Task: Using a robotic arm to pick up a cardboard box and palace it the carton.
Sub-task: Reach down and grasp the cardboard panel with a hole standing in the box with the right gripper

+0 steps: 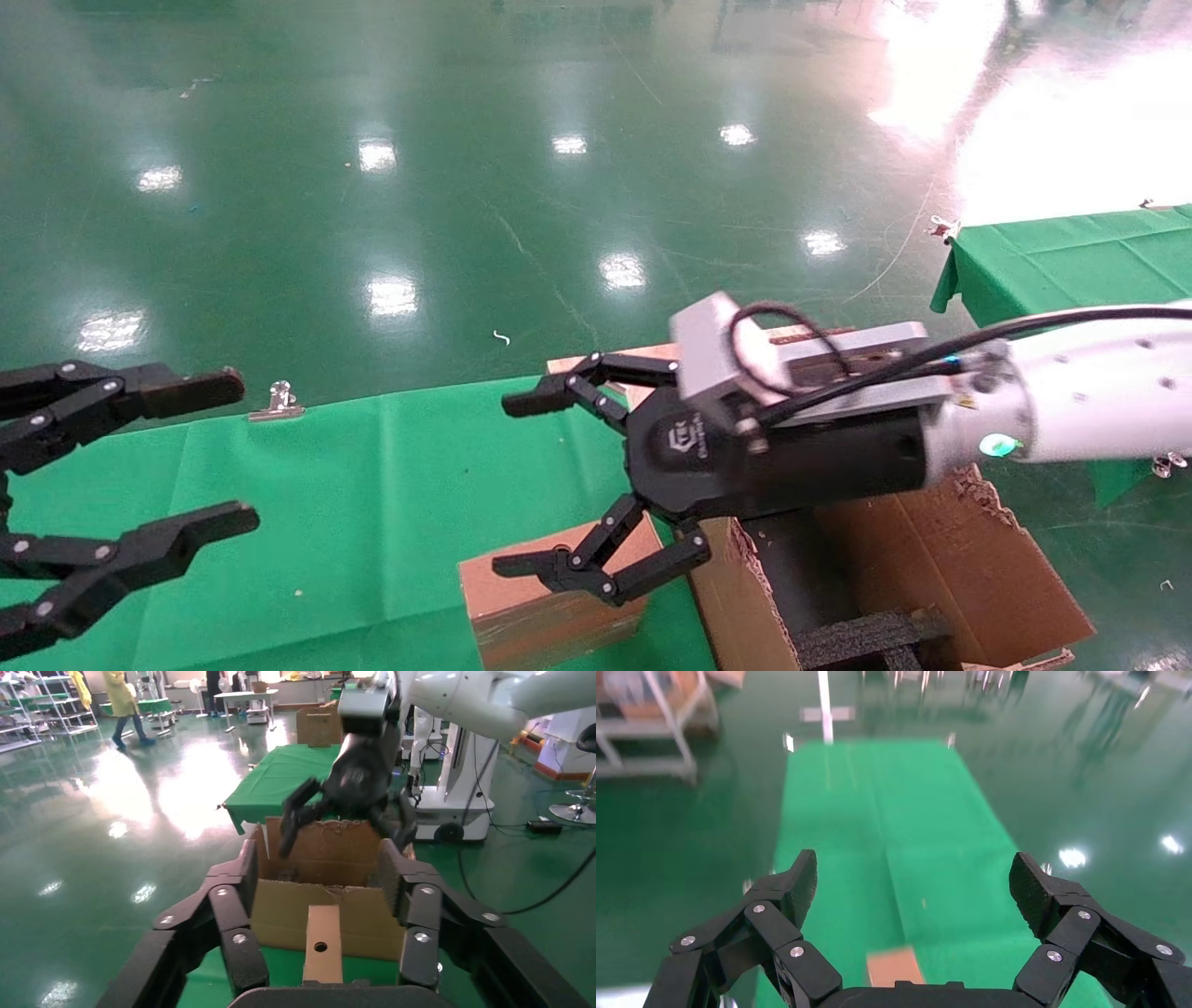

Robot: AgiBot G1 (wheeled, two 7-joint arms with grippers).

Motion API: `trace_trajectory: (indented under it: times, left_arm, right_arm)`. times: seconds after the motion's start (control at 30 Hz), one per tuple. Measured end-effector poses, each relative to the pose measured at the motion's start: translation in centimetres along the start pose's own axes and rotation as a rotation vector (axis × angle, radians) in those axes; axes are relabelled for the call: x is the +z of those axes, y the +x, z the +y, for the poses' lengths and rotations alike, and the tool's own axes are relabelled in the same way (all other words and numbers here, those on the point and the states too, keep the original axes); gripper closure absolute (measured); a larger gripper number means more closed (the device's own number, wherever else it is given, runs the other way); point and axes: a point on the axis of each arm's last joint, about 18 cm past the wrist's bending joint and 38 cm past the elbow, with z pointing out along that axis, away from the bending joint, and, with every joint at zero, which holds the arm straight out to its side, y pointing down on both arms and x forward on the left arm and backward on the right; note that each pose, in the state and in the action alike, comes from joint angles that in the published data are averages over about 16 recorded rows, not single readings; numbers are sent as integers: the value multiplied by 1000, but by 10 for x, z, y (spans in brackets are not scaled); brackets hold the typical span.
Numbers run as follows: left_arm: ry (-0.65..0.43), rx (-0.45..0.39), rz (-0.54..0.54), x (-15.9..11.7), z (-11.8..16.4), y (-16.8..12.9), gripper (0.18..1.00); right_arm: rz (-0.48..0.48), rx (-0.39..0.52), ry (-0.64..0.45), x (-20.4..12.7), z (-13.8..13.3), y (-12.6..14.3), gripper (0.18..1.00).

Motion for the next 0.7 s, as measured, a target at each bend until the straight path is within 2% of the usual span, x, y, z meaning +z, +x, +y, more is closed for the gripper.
trace_trajectory:
  times: [0.37,0.57,0.7]
  left_arm:
    - [0,0,0,0,0,0,705]
    - [0,0,0,0,0,0,833]
    - [0,0,0,0,0,0,890]
  right_arm:
    - [-87,-53,-267,32,23,20,178]
    - [-135,-83,-368,47,32,26,178]
    - [-162,-107,-430,55,37,31,178]
